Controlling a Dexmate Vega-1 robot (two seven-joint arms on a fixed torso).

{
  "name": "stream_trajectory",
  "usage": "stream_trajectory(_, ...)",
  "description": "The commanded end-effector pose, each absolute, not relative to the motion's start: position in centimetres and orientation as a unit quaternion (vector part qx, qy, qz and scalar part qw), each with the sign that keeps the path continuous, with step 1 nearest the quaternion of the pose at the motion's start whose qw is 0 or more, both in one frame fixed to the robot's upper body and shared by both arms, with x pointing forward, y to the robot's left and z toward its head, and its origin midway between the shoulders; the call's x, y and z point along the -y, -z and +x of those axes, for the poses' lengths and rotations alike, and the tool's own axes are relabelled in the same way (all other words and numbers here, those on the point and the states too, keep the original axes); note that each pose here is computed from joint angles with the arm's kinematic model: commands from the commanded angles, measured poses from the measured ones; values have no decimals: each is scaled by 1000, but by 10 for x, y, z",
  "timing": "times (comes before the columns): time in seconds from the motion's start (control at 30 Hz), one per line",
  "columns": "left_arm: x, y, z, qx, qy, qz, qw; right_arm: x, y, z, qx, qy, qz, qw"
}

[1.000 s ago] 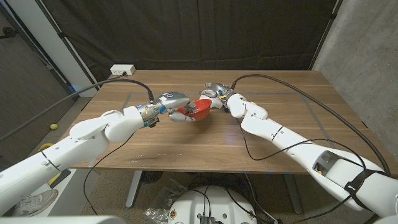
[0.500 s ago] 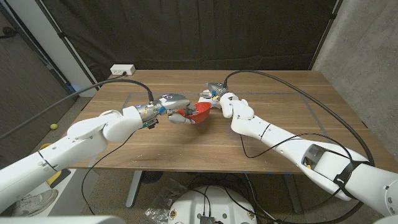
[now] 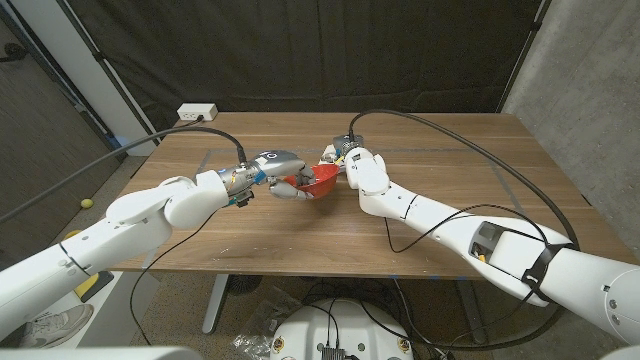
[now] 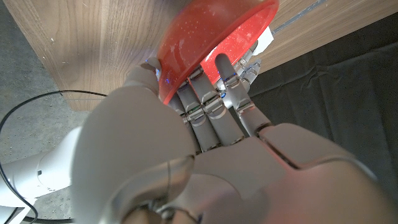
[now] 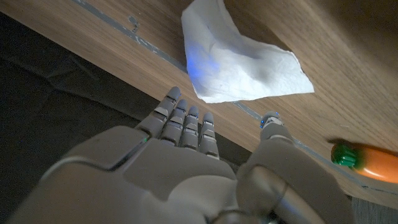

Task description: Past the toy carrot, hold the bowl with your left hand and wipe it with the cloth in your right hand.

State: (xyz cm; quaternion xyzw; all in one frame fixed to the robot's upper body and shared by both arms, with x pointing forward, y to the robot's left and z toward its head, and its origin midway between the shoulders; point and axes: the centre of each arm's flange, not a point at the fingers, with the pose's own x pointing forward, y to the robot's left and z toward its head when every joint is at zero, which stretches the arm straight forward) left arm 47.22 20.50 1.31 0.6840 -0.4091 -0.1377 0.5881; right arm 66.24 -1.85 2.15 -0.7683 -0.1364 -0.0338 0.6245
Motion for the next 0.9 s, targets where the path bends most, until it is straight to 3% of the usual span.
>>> stream_trajectory(0.03, -207, -15, 475, 411, 135, 683, 589, 12, -19, 666, 93, 61, -812, 574)
stream_trajectory(0.9, -208, -21, 479, 417, 125, 679, 591, 3, -4, 673, 82, 55, -860, 500)
